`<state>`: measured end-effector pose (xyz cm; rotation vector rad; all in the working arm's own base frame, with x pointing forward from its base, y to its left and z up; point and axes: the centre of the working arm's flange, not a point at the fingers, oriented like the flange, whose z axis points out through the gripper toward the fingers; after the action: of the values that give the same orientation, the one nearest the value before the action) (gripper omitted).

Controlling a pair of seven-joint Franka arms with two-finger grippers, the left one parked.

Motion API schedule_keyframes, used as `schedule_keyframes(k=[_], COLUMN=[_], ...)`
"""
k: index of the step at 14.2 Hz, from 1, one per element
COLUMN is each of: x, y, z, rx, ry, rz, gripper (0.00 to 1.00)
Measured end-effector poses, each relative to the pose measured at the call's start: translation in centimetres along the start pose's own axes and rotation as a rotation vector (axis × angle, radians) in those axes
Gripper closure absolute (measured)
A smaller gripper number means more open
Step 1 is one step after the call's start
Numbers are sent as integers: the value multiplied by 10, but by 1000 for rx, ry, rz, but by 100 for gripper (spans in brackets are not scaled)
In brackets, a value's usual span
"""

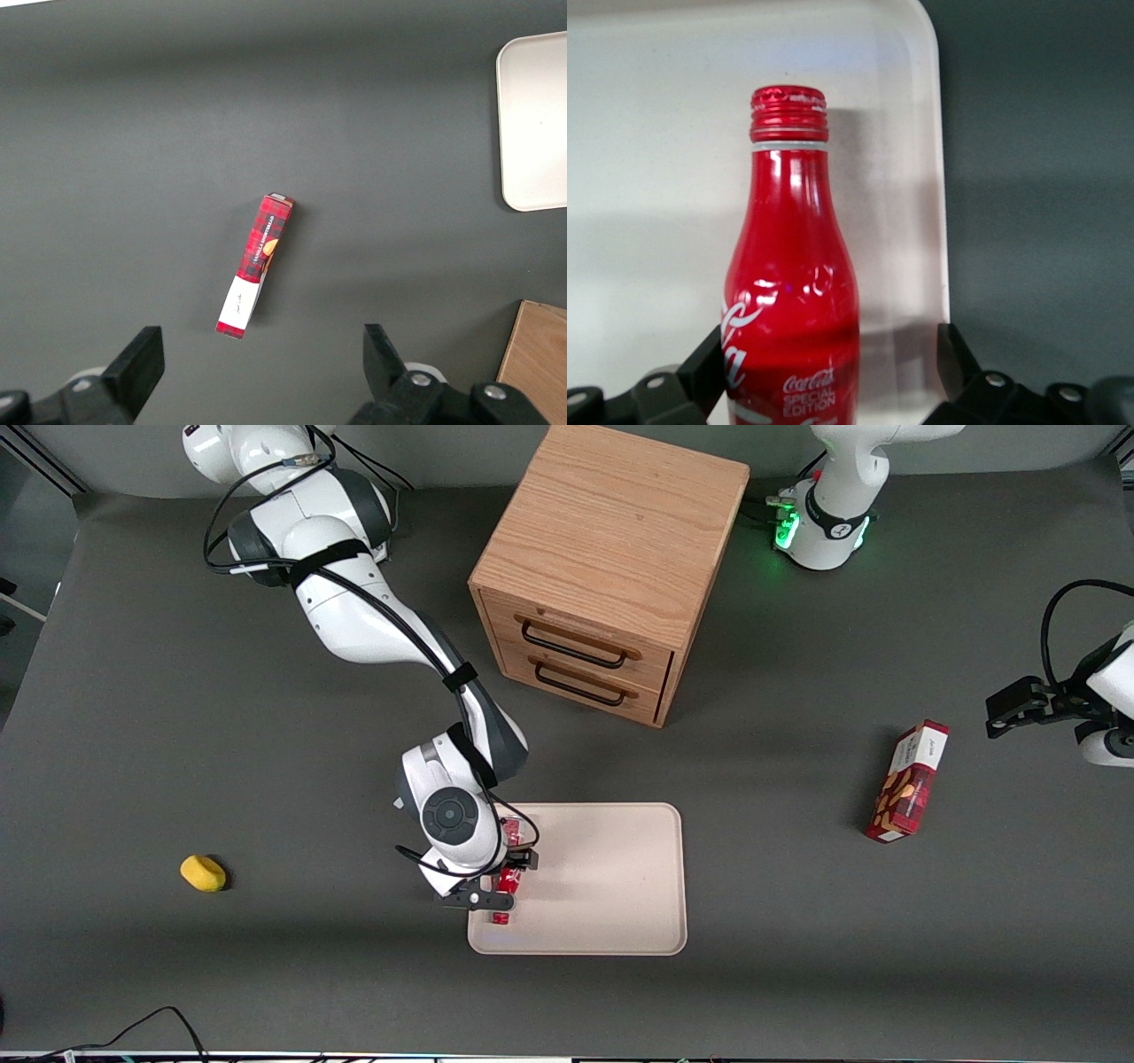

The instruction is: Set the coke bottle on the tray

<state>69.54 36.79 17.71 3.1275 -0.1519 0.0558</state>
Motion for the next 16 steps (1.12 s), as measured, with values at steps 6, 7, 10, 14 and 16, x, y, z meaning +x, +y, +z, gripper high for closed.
schedule_keyframes(k=[6,7,10,14,16], x=[-2,-2,-4,-7,-7], y=[2,2,1,1,2], z=[-13,-21,-44,-70,-78], rx=[-30,-31,-38,-45,-48], ry=[-53,-59,-78,-101,-108], rz=[1,0,-1,-3,-3], gripper=[0,0,0,0,0])
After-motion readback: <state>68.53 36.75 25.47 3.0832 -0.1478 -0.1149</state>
